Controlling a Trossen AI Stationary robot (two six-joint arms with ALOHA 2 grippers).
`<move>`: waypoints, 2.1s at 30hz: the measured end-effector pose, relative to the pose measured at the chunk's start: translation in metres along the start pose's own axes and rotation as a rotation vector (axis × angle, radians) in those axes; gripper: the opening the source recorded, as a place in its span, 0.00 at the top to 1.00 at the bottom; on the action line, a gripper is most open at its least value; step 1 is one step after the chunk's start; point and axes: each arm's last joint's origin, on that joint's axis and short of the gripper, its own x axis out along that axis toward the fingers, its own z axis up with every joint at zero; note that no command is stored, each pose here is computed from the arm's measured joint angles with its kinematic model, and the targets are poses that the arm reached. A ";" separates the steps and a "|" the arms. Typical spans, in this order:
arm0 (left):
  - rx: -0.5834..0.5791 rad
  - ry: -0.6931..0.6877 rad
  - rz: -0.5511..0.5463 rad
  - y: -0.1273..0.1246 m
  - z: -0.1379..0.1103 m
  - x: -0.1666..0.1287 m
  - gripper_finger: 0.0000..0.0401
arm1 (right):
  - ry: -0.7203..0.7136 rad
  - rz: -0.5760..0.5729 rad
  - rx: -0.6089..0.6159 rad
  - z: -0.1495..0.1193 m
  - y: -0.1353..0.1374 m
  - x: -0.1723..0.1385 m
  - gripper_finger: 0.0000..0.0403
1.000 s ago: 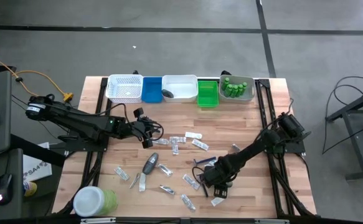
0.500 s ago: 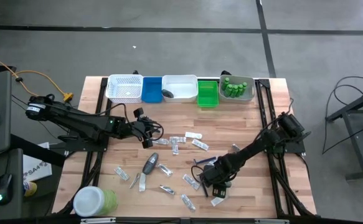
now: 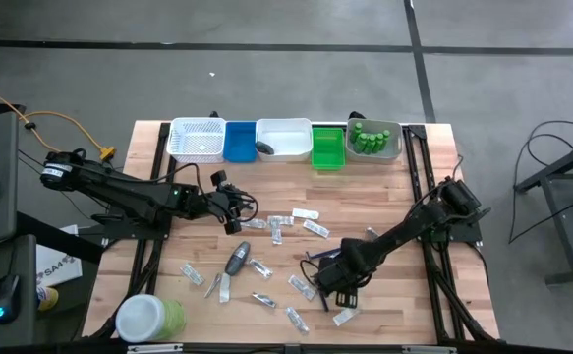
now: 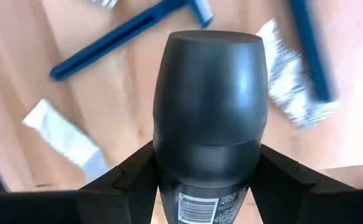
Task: Pick & Place Travel size toiletries
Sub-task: Put the deodorant into the right white bin
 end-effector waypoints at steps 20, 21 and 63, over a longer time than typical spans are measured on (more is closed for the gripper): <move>0.001 0.001 0.000 0.000 0.000 0.000 0.62 | -0.119 -0.508 -0.155 0.045 -0.073 -0.037 0.50; 0.000 0.001 0.000 0.000 0.000 0.000 0.62 | -0.128 -0.550 -0.174 0.047 -0.078 -0.038 0.50; -0.065 0.012 -0.052 -0.002 -0.001 0.000 0.62 | 0.229 -1.346 -0.888 0.175 -0.311 -0.035 0.50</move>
